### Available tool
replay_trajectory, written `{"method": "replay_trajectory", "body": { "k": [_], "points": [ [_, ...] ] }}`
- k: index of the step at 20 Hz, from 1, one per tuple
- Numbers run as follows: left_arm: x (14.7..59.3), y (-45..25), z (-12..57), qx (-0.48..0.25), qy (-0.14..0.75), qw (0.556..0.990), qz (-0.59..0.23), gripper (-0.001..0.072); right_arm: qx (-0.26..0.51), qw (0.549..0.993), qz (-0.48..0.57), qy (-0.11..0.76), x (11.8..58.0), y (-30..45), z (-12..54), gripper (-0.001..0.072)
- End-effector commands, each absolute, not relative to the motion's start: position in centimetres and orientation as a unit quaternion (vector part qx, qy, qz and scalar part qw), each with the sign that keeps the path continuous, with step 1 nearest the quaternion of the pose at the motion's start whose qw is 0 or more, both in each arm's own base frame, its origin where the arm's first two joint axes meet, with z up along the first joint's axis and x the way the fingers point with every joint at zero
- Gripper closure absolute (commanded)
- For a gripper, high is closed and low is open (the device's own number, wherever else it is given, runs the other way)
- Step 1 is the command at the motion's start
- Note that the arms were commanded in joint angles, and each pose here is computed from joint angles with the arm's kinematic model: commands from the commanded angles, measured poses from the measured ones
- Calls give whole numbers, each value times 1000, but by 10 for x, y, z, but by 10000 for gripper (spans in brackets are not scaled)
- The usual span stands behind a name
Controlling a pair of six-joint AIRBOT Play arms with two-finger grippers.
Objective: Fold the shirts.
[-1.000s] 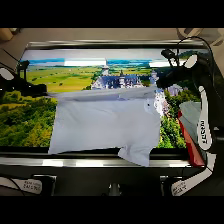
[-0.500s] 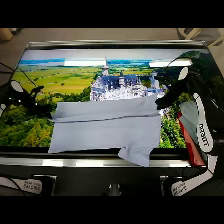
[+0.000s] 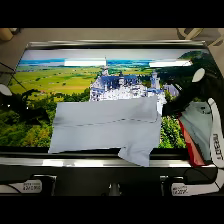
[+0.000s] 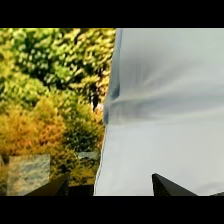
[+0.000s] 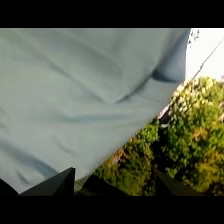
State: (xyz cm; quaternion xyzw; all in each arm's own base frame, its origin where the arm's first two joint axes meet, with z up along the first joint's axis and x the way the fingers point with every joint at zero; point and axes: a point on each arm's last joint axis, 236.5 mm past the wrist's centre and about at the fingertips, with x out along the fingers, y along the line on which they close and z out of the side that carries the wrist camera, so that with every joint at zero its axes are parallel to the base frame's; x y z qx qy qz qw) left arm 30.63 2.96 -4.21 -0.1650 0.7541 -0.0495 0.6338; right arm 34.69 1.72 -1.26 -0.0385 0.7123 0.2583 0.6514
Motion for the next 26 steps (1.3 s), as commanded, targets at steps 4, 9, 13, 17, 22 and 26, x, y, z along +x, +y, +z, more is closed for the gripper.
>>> {"method": "replay_trajectory", "body": {
  "k": [4, 9, 13, 17, 22, 26],
  "points": [
    [200, -3, -85, -210, 760, 614, -50, 118, 0, 674, 244, 697, 262, 34, -49, 226],
    [185, -11, -105, -220, 754, 616, -52, 119, -6, 658, 261, 706, 243, 37, -56, 226],
    [191, -19, -117, -238, 741, 626, -48, 133, -10, 663, 261, 701, 247, 36, -57, 226],
    [199, -17, -119, -251, 731, 634, -29, 636, 1, 654, 270, 707, 230, 43, -65, 213],
    [197, -18, -118, -251, 732, 632, -33, 683, 46, 668, 266, 694, 209, 63, -93, 183],
    [196, -19, -116, -248, 733, 632, -39, 683, 106, 673, 262, 684, 210, 83, -94, 184]
  ]
}}
